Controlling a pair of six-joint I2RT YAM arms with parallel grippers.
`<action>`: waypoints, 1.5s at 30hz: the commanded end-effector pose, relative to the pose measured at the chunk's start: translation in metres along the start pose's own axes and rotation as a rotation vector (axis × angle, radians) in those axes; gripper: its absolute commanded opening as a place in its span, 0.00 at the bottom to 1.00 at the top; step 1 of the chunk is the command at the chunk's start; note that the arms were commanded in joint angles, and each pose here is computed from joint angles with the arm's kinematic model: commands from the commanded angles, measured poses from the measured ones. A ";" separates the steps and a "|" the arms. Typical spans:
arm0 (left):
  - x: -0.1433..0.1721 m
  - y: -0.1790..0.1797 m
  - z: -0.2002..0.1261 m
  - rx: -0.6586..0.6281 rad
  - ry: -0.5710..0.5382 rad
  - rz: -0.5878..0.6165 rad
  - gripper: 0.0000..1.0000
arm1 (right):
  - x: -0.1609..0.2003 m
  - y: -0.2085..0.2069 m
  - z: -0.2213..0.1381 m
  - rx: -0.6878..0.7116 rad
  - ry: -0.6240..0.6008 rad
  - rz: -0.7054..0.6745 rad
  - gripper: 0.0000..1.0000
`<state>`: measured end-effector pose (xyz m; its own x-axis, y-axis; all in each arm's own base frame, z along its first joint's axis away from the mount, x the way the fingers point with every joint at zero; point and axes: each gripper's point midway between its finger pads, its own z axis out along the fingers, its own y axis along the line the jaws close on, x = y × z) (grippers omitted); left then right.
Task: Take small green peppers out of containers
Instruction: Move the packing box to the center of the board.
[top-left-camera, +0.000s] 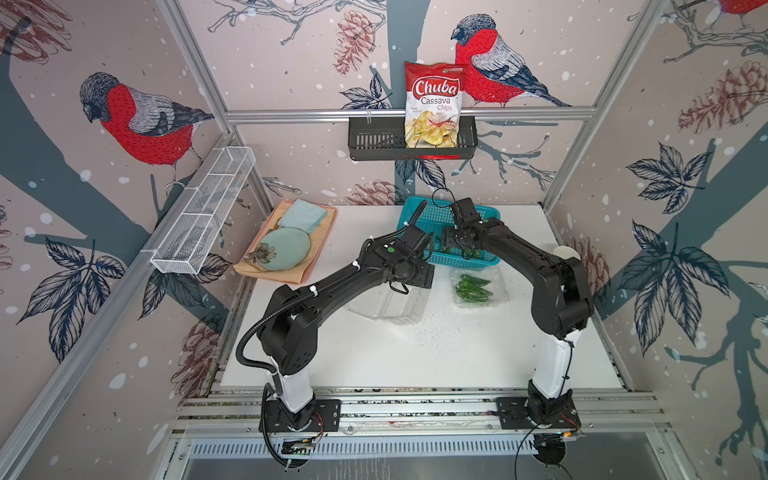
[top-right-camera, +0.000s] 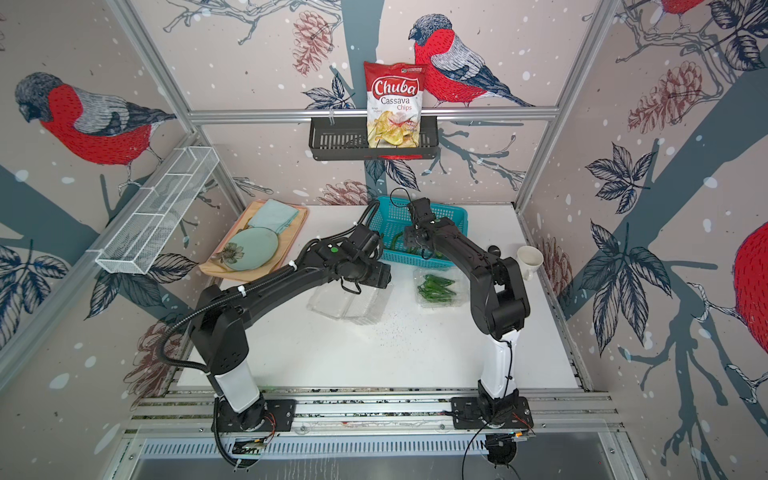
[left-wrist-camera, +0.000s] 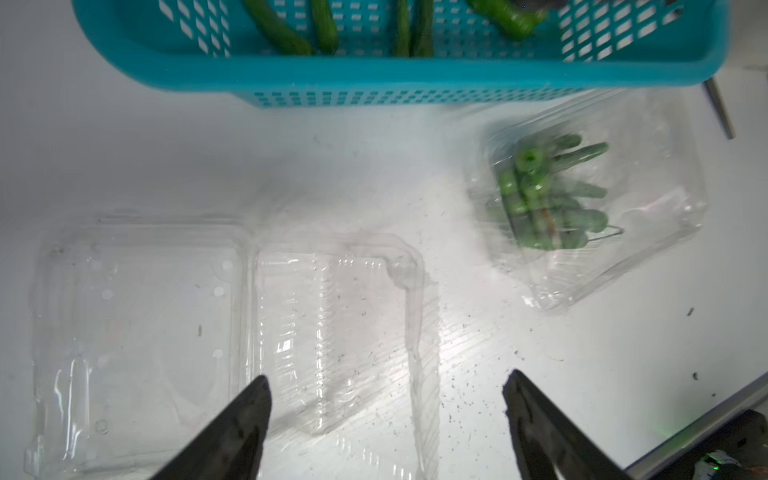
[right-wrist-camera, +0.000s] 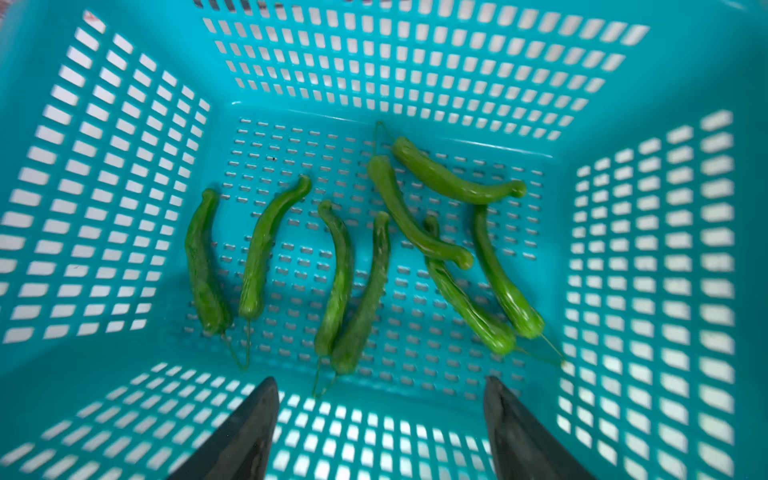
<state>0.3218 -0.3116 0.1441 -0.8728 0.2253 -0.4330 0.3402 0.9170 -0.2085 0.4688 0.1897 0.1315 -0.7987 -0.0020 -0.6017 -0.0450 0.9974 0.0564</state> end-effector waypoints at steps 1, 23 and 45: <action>0.002 0.005 0.011 -0.026 -0.007 -0.022 0.82 | 0.002 0.006 -0.012 -0.057 -0.026 0.042 0.78; 0.080 0.108 0.037 -0.265 0.126 -0.119 0.37 | 0.043 -0.087 -0.078 -0.051 -0.074 0.307 0.78; -0.020 0.065 -0.036 -0.193 -0.124 -0.051 0.98 | 0.123 -0.111 -0.042 -0.279 0.138 0.409 0.76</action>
<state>0.3491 -0.2397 0.1678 -0.8288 0.1207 -0.5463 0.2023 0.9750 -0.0916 0.3513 0.0626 0.0865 -0.8402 0.4035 -0.3624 0.2022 0.8531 0.4810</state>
